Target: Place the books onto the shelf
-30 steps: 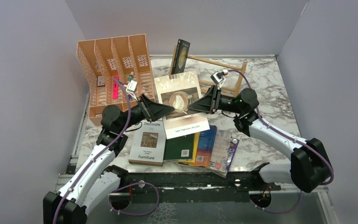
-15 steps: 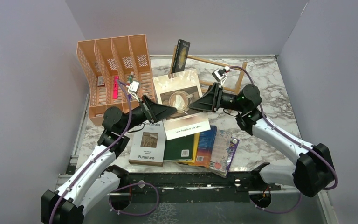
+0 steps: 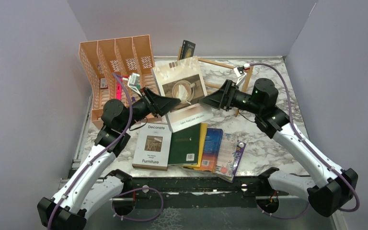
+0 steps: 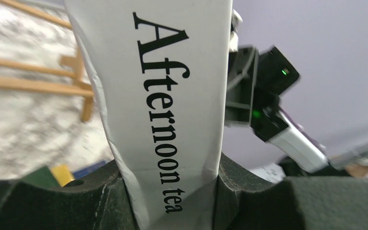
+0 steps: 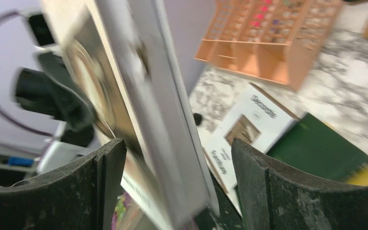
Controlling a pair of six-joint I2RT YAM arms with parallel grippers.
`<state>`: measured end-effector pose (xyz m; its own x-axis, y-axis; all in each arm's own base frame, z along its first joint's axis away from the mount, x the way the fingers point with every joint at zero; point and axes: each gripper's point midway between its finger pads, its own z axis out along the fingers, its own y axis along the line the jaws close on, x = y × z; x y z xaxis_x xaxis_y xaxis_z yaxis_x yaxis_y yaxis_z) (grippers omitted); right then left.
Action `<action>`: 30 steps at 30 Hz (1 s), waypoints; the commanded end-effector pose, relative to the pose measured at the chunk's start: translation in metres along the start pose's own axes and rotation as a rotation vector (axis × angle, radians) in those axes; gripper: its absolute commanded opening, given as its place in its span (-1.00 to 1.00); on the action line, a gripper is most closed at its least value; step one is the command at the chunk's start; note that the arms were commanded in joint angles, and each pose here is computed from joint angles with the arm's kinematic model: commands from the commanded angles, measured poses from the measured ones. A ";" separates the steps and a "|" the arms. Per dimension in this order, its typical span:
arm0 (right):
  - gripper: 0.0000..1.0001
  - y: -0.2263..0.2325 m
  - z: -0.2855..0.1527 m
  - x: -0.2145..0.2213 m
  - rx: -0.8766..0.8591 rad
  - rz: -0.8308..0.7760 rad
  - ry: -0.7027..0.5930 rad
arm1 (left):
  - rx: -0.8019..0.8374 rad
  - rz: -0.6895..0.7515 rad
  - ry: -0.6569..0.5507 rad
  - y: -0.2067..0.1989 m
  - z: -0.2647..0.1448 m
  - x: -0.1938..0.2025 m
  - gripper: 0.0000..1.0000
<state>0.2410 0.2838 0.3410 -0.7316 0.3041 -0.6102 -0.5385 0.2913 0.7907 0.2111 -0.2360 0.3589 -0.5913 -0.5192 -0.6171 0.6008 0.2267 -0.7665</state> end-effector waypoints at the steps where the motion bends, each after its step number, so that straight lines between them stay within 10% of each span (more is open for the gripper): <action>1: 0.70 -0.039 -0.031 0.009 0.256 -0.060 -0.025 | -0.191 0.252 -0.053 0.023 0.013 -0.037 -0.52; 30: 0.71 -0.078 -0.096 0.033 0.504 -0.257 -0.052 | -0.362 0.704 0.039 0.140 0.182 -0.117 -0.50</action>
<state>0.2103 0.1977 0.2749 -0.6016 0.2224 -0.7672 -0.4603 0.6884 0.5605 0.4353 -0.2926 0.3420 -0.2749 -0.1769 -0.9450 0.6488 0.6912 -0.3182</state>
